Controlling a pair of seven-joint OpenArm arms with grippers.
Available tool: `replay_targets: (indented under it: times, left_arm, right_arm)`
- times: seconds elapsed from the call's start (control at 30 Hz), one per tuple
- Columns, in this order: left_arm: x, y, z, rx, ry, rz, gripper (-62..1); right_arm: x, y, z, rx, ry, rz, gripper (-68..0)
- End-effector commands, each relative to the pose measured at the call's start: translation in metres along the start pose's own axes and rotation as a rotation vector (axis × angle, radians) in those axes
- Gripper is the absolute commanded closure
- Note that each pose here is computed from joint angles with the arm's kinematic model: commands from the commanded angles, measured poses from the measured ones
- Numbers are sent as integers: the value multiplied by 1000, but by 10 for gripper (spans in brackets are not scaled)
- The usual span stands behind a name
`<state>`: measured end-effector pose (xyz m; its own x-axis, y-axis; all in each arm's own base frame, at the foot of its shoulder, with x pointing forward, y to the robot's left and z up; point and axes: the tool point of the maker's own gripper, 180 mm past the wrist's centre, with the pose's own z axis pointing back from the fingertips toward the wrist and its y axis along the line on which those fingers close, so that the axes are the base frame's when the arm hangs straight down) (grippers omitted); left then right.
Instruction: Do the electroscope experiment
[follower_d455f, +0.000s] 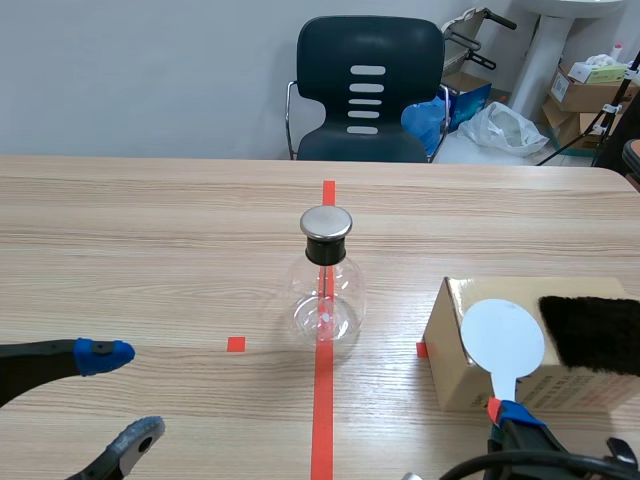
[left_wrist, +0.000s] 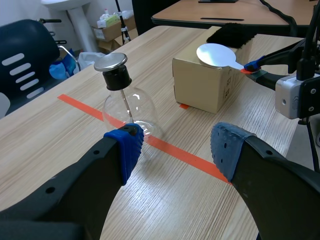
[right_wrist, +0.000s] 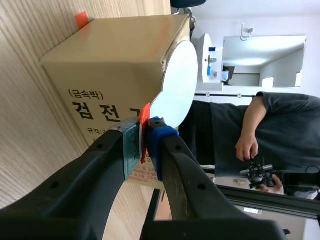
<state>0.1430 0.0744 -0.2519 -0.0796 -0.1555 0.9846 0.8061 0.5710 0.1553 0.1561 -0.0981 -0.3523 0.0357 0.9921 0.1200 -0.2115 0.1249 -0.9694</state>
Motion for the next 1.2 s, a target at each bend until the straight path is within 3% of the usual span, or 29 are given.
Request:
replay_targets:
  times: [0.0, 1.17]
  left_arm:
    - [9, -2, -2, 2, -36, 14, -328]
    - [9, -2, -2, 2, -36, 14, -328]
  right_arm:
    - [-2, -14, -2, -61, -3, -13, -11]
    - [-2, -14, -2, -59, 0, -17, -10]
